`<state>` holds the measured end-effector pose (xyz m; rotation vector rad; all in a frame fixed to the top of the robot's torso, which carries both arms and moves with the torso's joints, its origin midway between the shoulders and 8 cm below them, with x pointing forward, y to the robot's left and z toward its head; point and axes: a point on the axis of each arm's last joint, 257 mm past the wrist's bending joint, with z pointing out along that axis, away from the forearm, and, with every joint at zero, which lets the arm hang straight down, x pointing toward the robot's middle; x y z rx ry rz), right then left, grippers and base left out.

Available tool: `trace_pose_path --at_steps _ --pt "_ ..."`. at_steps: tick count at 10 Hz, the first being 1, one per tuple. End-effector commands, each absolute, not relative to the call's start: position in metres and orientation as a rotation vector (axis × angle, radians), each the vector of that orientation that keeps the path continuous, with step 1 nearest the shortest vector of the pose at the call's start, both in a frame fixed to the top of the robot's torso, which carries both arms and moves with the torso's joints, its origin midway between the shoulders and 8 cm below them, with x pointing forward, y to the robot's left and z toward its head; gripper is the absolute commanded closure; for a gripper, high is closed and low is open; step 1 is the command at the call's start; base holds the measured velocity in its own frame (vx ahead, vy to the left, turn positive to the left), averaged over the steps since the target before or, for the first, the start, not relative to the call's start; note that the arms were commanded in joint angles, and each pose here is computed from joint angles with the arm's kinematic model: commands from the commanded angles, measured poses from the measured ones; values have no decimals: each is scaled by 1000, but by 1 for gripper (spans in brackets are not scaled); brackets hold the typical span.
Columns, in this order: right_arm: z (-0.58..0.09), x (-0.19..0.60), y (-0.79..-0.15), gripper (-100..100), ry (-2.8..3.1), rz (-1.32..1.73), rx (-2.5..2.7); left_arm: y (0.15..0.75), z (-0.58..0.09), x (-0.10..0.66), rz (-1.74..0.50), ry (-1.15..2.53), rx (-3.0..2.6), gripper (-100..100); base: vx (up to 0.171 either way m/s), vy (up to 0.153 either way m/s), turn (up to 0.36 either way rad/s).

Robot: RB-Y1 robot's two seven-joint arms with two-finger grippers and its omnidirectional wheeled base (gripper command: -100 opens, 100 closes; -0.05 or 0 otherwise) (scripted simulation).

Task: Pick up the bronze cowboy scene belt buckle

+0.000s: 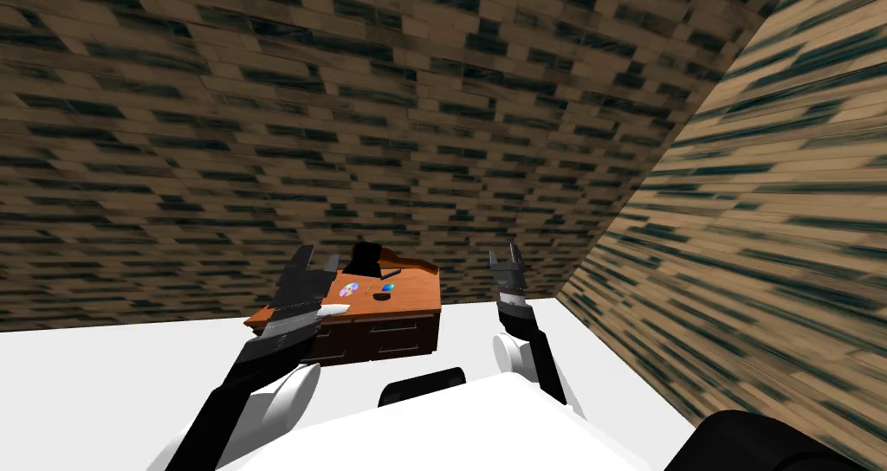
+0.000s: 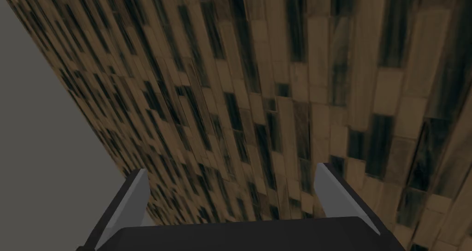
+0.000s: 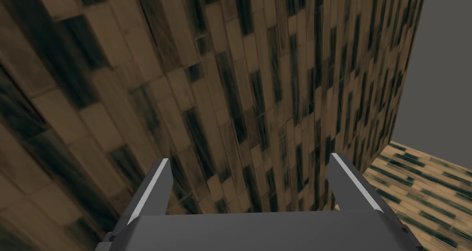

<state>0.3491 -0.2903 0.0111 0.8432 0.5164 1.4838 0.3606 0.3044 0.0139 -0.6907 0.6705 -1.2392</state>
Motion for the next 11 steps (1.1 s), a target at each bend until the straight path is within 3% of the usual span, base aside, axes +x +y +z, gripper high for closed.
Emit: trace_pose_path --at_steps 1,11 --pt "11 349 -290 0 516 1484 843 307 -2 371 -1238 715 -723 -100 -10 28 -119" --pt "11 349 -290 0 517 1484 843 342 -124 429 -1176 968 -1005 -100 -20 69 -154"
